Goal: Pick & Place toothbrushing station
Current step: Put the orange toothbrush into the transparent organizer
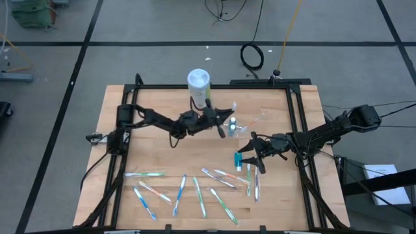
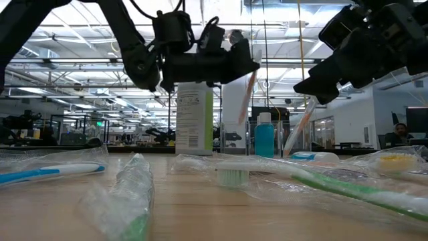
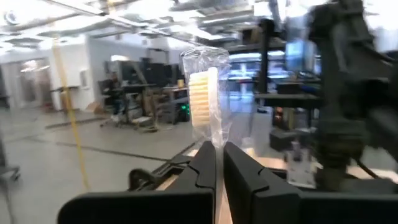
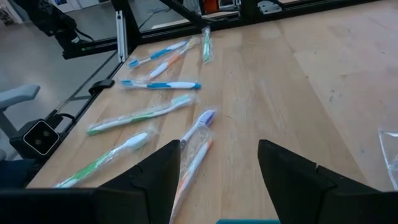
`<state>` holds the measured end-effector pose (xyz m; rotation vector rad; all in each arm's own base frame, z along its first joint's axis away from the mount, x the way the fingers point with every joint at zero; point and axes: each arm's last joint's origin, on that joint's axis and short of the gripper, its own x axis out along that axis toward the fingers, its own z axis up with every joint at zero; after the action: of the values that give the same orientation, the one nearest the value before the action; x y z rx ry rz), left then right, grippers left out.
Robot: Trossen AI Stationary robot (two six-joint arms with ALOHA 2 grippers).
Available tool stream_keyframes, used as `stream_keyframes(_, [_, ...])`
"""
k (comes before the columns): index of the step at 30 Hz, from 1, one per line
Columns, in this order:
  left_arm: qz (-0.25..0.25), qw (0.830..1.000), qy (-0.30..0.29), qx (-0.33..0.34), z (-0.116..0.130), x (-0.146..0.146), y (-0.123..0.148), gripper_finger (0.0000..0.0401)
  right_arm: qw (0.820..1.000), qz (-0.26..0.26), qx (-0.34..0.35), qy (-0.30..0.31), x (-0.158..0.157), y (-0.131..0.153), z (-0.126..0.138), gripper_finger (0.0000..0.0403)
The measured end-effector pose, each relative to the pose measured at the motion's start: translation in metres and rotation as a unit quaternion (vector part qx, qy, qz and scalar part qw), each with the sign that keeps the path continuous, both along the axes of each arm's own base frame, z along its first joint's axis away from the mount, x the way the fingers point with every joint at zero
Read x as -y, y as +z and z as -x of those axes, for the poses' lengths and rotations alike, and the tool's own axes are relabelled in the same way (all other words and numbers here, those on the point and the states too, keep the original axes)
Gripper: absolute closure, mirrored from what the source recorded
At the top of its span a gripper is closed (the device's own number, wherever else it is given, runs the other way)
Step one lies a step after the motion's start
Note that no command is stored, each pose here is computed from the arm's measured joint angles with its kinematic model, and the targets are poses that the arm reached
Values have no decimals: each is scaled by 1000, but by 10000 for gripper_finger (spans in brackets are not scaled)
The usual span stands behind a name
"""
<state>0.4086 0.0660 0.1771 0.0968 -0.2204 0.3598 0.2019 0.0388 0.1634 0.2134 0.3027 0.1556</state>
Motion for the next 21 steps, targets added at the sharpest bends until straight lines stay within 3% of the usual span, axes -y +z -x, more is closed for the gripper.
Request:
stream_keyframes(3, [20, 999, 40, -9, 1, -1, -5, 385, 1000, -2, 0, -1, 0, 0, 0, 193])
stream_keyframes(7, [44, 997, 43, -51, -1, 4, -14, 381, 1000, -3, -1, -1, 0, 0, 0, 193])
stream_keyframes(14, [45, 990, 93, -97, -2, 19, -21, 376, 1000, -3, -1, -1, 0, 0, 0, 193])
stream_keyframes(17, [62, 987, 120, -85, -1, 24, -18, 363, 1000, -2, -5, -1, 0, -1, 0, 193])
stream_keyframes(21, [66, 977, 164, -120, 2, 27, -16, 331, 1000, 1, -21, -1, 0, -4, 1, 193])
